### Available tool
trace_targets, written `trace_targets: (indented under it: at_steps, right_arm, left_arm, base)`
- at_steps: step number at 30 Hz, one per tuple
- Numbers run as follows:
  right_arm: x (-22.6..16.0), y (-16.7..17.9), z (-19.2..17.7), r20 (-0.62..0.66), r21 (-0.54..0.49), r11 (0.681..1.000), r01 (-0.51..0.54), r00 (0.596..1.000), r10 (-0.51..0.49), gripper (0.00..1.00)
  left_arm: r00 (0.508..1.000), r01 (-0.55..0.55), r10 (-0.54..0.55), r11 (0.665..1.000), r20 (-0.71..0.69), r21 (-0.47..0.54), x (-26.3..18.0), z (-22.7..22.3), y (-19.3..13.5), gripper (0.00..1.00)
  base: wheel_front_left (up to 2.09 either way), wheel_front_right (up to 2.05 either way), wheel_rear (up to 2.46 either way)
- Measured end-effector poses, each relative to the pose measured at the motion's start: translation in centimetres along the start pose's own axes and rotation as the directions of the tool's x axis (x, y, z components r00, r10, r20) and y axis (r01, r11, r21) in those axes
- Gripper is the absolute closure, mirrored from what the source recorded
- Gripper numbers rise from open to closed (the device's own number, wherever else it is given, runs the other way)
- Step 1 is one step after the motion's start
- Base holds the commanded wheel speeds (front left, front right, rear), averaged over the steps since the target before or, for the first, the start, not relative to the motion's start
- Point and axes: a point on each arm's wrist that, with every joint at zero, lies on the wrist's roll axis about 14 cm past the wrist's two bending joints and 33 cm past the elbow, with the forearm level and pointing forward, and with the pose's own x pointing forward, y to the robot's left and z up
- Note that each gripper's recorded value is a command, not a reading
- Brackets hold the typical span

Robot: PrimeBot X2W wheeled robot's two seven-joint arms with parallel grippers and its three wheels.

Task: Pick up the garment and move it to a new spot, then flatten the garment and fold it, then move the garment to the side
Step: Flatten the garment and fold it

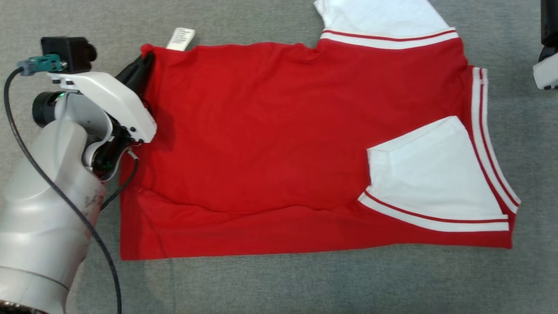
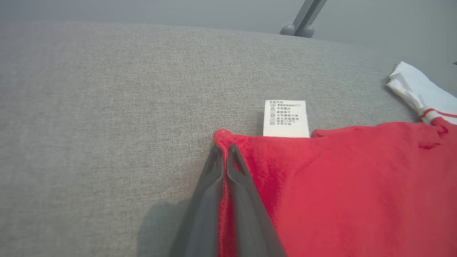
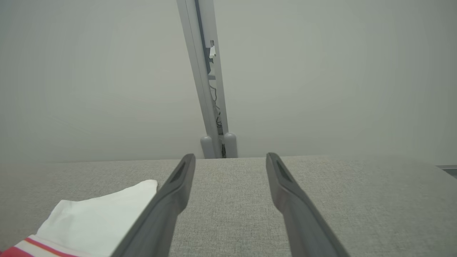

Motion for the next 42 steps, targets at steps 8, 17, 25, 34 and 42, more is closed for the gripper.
trace_targets:
  at_steps: [8, 17, 25, 34, 42]
  right_arm:
    - [6.3, 6.6, -4.4, -0.227, 0.014, 0.987, -0.158, 0.961, 0.157, 0.0]
    - [8.8, 11.3, -9.1, -0.376, 0.012, 0.967, -0.255, 0.895, 0.241, 0.0]
    - [8.8, 11.1, -10.8, -0.476, -0.004, 0.965, -0.262, 0.849, 0.228, 1.0]
    - [9.7, 11.2, -4.5, -0.295, -0.024, 0.956, -0.293, 0.916, 0.273, 1.0]
    - [8.4, 11.2, -1.4, -0.208, -0.027, 0.941, -0.337, 0.923, 0.325, 1.0]
  left_arm:
    - [0.999, 0.016, -0.016, 1.0, 0.041, -0.002, -1.1, 0.5, -1.3, 1.0]
    - [0.999, -0.008, 0.007, 1.0, 0.051, 0.017, -1.8, 0.6, -0.3, 1.0]
    - [0.998, -0.002, 0.001, 1.0, 0.061, 0.02, -2.0, 0.7, -0.2, 1.0]
    - [0.991, -0.005, 0.008, 1.0, 0.134, -0.027, -2.8, 2.6, 0.4, 1.0]
    - [0.977, 0.029, -0.019, 0.999, 0.212, -0.043, -3.8, 4.9, 0.0, 1.0]
  base:
    - [0.0, 0.0, 0.0]
    - [0.0, 0.0, 0.0]
    - [0.0, 0.0, 0.0]
    - [0.0, 0.0, 0.0]
    - [0.0, 0.0, 0.0]
